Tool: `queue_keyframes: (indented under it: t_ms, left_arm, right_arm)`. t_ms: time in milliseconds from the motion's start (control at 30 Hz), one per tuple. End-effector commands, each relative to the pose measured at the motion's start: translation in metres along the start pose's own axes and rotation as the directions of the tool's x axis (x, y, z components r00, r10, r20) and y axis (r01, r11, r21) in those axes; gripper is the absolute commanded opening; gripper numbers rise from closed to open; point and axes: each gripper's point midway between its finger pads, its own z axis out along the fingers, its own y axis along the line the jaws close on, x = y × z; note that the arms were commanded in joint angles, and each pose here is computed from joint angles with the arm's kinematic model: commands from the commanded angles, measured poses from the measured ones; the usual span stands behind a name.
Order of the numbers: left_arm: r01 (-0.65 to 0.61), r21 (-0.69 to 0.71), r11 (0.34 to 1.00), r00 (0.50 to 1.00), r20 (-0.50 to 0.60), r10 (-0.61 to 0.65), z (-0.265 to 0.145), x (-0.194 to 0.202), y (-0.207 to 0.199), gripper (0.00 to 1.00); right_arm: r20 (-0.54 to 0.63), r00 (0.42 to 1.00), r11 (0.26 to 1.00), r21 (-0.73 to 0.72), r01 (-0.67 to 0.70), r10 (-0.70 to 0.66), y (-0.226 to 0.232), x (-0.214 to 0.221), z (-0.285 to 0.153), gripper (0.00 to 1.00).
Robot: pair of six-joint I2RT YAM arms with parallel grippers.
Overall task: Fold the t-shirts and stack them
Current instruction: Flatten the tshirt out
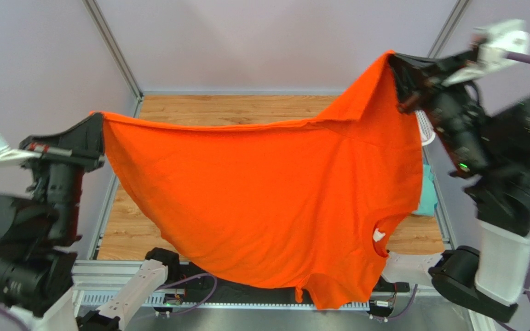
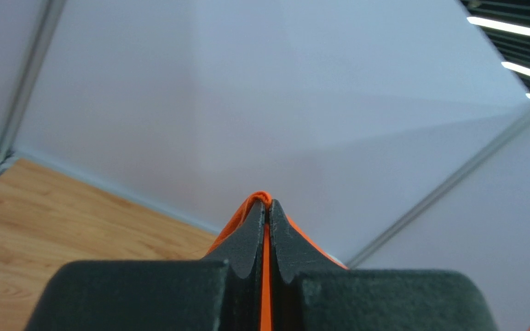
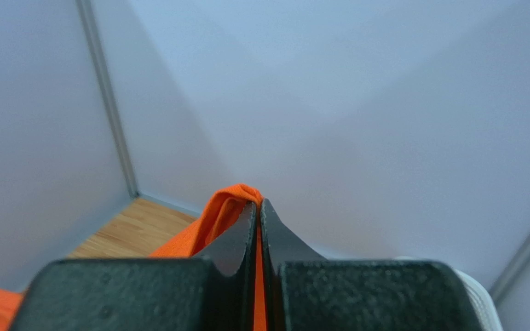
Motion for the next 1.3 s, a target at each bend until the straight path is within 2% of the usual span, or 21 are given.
queue_keyframes:
  t_ms: [0, 33, 67, 133, 167, 267, 300, 333, 367, 400, 433, 467, 500, 567, 633, 733, 867, 967, 1033, 1067, 1267]
  left_arm:
    - [-0.163, -0.284, 0.945, 0.984, -0.12, 0.134, 0.067, 0.061, 0.064, 0.0]
    - [-0.185, -0.348, 0.919, 0.98, -0.14, 0.145, 0.077, 0.073, 0.08, 0.0]
    - [-0.247, -0.432, 0.867, 0.965, -0.196, 0.177, 0.093, 0.099, 0.106, 0.0]
    - [-0.299, -0.486, 0.821, 0.948, -0.246, 0.2, 0.11, 0.126, 0.128, 0.0]
    - [-0.344, -0.496, 0.797, 0.929, -0.306, 0.211, 0.125, 0.154, 0.142, 0.0]
    - [-0.431, -0.498, 0.753, 0.871, -0.448, 0.202, 0.154, 0.232, 0.185, 0.0]
    - [-0.43, -0.506, 0.748, 0.867, -0.462, 0.186, 0.164, 0.245, 0.197, 0.0]
    - [-0.461, -0.494, 0.737, 0.825, -0.545, 0.151, 0.174, 0.286, 0.218, 0.0]
    - [-0.471, -0.496, 0.729, 0.809, -0.572, 0.134, 0.182, 0.302, 0.229, 0.0]
    - [-0.488, -0.498, 0.717, 0.791, -0.599, 0.122, 0.188, 0.318, 0.242, 0.0]
    - [-0.499, -0.503, 0.705, 0.778, -0.619, 0.109, 0.196, 0.332, 0.256, 0.0]
    - [-0.543, -0.494, 0.679, 0.733, -0.674, 0.095, 0.207, 0.365, 0.28, 0.0]
    - [-0.562, -0.494, 0.663, 0.71, -0.7, 0.08, 0.211, 0.379, 0.294, 0.0]
    - [-0.594, -0.469, 0.654, 0.653, -0.756, 0.05, 0.222, 0.421, 0.321, 0.0]
    - [-0.605, -0.459, 0.651, 0.619, -0.785, 0.021, 0.227, 0.449, 0.34, 0.0]
    - [-0.62, -0.453, 0.641, 0.598, -0.801, 0.011, 0.227, 0.467, 0.358, 0.0]
    - [-0.608, -0.459, 0.648, 0.594, -0.804, -0.013, 0.223, 0.472, 0.365, 0.0]
    - [-0.601, -0.467, 0.648, 0.598, -0.801, -0.024, 0.213, 0.468, 0.363, 0.0]
    - [-0.595, -0.474, 0.649, 0.606, -0.795, -0.026, 0.205, 0.462, 0.361, 0.0]
    - [-0.587, -0.477, 0.654, 0.616, -0.788, -0.023, 0.205, 0.459, 0.359, 0.0]
    - [-0.57, -0.493, 0.658, 0.647, -0.763, -0.011, 0.192, 0.431, 0.347, 0.0]
  right_arm:
    - [-0.169, 0.975, 0.977, 0.13, 0.167, -0.144, -0.018, 0.07, 0.064, 0.0]
    - [-0.164, 0.978, 0.984, 0.097, 0.149, -0.132, -0.015, 0.081, 0.078, 0.0]
    - [-0.253, 0.961, 0.981, 0.129, 0.145, -0.109, -0.034, 0.128, 0.097, 0.0]
    - [-0.27, 0.959, 0.986, 0.118, 0.122, -0.086, -0.051, 0.161, 0.12, 0.0]
    - [-0.32, 0.943, 0.987, 0.094, 0.13, -0.094, -0.054, 0.193, 0.131, 0.0]
    - [-0.454, 0.888, 0.995, 0.036, 0.096, -0.069, -0.062, 0.29, 0.156, 0.0]
    - [-0.483, 0.874, 0.997, 0.022, 0.071, -0.051, -0.063, 0.316, 0.161, 0.0]
    - [-0.513, 0.857, 0.998, 0.026, 0.058, -0.036, -0.069, 0.336, 0.165, 0.0]
    - [-0.546, 0.837, 0.999, 0.019, 0.047, -0.029, -0.072, 0.359, 0.169, 0.0]
    - [-0.606, 0.795, 0.999, 0.022, 0.034, -0.013, -0.076, 0.401, 0.174, 0.0]
    - [-0.626, 0.78, 0.999, 0.029, 0.034, -0.009, -0.082, 0.421, 0.18, 0.0]
    - [-0.65, 0.76, 0.999, 0.027, 0.031, -0.006, -0.084, 0.441, 0.184, 0.0]
    - [-0.708, 0.706, 0.999, 0.036, 0.024, 0.009, -0.089, 0.487, 0.185, 0.0]
    - [-0.729, 0.684, 0.999, 0.041, 0.021, 0.015, -0.094, 0.51, 0.194, 0.0]
    - [-0.77, 0.637, 0.999, 0.048, 0.013, 0.029, -0.097, 0.548, 0.198, 0.0]
    - [-0.801, 0.596, 0.997, 0.077, 0.012, 0.054, -0.101, 0.58, 0.196, 0.0]
    - [-0.812, 0.579, 0.994, 0.105, 0.012, 0.078, -0.102, 0.587, 0.189, 0.0]
    - [-0.804, 0.586, 0.993, 0.119, -0.003, 0.098, -0.098, 0.574, 0.183, 0.0]
    - [-0.819, 0.563, 0.993, 0.12, -0.015, 0.107, -0.095, 0.576, 0.169, 0.0]
    - [-0.807, 0.581, 0.992, 0.121, -0.018, 0.109, -0.093, 0.561, 0.169, 0.0]
    - [-0.819, 0.564, 0.992, 0.13, -0.003, 0.109, -0.092, 0.546, 0.143, 0.0]
